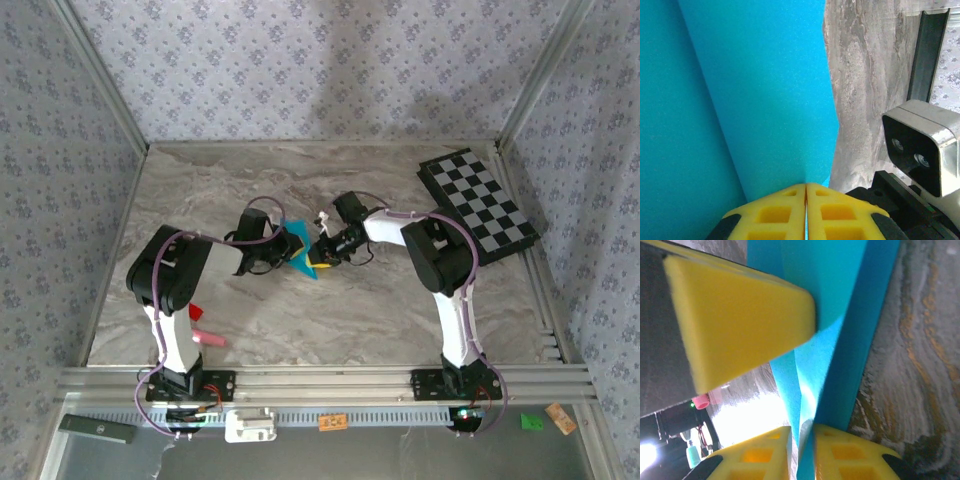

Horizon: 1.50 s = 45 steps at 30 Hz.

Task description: Fold a paper plane with a square sheet of paper (pick it up from the middle)

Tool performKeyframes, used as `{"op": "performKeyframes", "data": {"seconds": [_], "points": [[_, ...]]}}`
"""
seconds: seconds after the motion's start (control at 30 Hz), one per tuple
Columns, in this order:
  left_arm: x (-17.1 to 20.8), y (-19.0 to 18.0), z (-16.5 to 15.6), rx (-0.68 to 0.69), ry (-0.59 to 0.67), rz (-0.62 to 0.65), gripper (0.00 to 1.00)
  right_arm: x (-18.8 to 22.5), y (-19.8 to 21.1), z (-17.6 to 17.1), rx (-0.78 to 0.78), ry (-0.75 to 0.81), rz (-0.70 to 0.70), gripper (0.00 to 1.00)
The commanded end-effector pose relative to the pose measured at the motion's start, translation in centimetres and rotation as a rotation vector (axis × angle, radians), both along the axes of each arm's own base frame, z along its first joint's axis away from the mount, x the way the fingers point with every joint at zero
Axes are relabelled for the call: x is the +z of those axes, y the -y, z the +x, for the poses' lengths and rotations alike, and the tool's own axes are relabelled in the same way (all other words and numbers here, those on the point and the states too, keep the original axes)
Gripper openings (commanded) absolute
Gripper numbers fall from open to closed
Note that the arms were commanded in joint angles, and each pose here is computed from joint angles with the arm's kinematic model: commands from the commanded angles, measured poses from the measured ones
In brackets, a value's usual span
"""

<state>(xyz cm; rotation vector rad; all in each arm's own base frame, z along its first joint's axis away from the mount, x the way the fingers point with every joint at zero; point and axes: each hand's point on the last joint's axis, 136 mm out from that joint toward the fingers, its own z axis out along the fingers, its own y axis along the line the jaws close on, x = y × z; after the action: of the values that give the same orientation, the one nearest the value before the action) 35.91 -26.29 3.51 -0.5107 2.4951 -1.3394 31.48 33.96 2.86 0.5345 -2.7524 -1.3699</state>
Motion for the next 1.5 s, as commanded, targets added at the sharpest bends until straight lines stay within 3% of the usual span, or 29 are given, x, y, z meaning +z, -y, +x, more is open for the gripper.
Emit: {"op": "performKeyframes", "data": {"seconds": [0.0,0.5,0.8,1.47], "points": [[-0.3,0.0,0.6,0.011,-0.010,0.009,0.09,-0.1,1.5,-0.7,-0.008,-0.010,-0.063,0.19],[-0.2,0.0,0.6,0.013,-0.014,0.007,0.09,-2.0,2.4,-0.7,-0.009,0.001,-0.148,0.16],[0.8,0.0,0.8,0.009,0.008,-0.003,0.10,-2.7,2.9,-0.7,-0.026,-0.025,-0.144,0.10],[0.7,-0.3,1.6,0.017,0.012,0.020,0.10,-2.0,3.1,-0.3,-0.024,-0.025,-0.121,0.11]]}}
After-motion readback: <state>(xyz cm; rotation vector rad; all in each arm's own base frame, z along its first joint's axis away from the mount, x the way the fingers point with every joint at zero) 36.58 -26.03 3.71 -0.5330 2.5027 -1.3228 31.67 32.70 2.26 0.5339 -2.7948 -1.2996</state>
